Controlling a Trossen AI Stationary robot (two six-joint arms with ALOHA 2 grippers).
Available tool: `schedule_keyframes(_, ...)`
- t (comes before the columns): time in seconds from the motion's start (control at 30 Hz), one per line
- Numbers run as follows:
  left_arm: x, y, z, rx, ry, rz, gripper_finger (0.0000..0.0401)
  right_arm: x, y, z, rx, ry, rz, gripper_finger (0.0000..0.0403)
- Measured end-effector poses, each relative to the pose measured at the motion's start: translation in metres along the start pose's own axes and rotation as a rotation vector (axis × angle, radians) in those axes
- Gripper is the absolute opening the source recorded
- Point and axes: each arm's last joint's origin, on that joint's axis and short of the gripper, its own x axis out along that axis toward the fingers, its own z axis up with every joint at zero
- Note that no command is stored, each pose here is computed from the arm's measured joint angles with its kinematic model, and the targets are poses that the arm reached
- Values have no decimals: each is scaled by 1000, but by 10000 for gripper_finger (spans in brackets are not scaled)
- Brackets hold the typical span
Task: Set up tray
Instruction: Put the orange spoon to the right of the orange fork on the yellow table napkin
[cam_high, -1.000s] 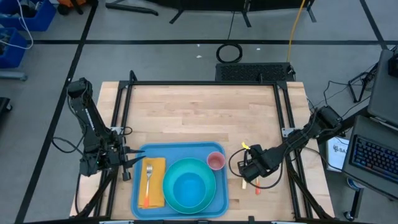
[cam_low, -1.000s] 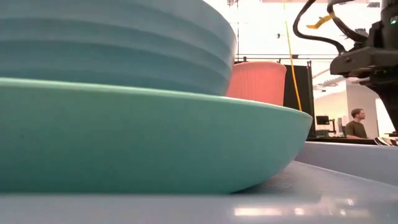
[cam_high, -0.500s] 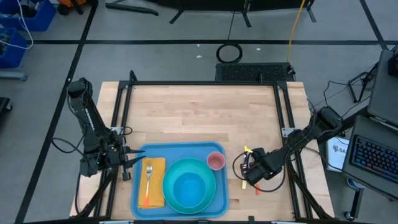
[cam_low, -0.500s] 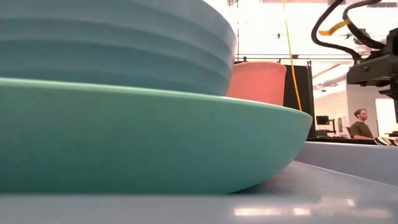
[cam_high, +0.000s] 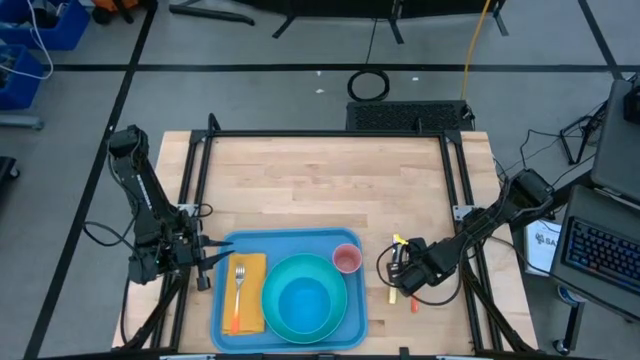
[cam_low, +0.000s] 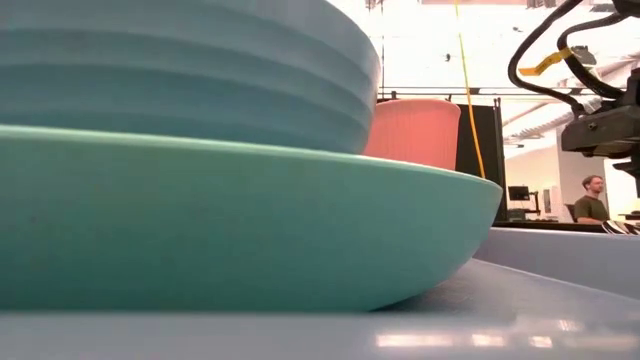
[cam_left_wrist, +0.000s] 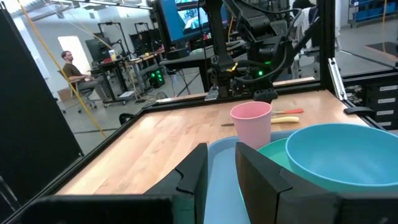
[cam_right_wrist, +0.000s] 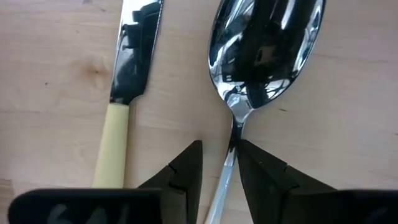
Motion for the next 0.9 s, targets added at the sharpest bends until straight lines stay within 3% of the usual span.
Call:
schedule_keyframes(0.3,0,0,0,-5,0,0,88,1,0,0,-35,-6,-2,10)
schedule_keyframes(0.9,0,0,-2,3,3,1,88,1,-2,4,-99,-115,16,3)
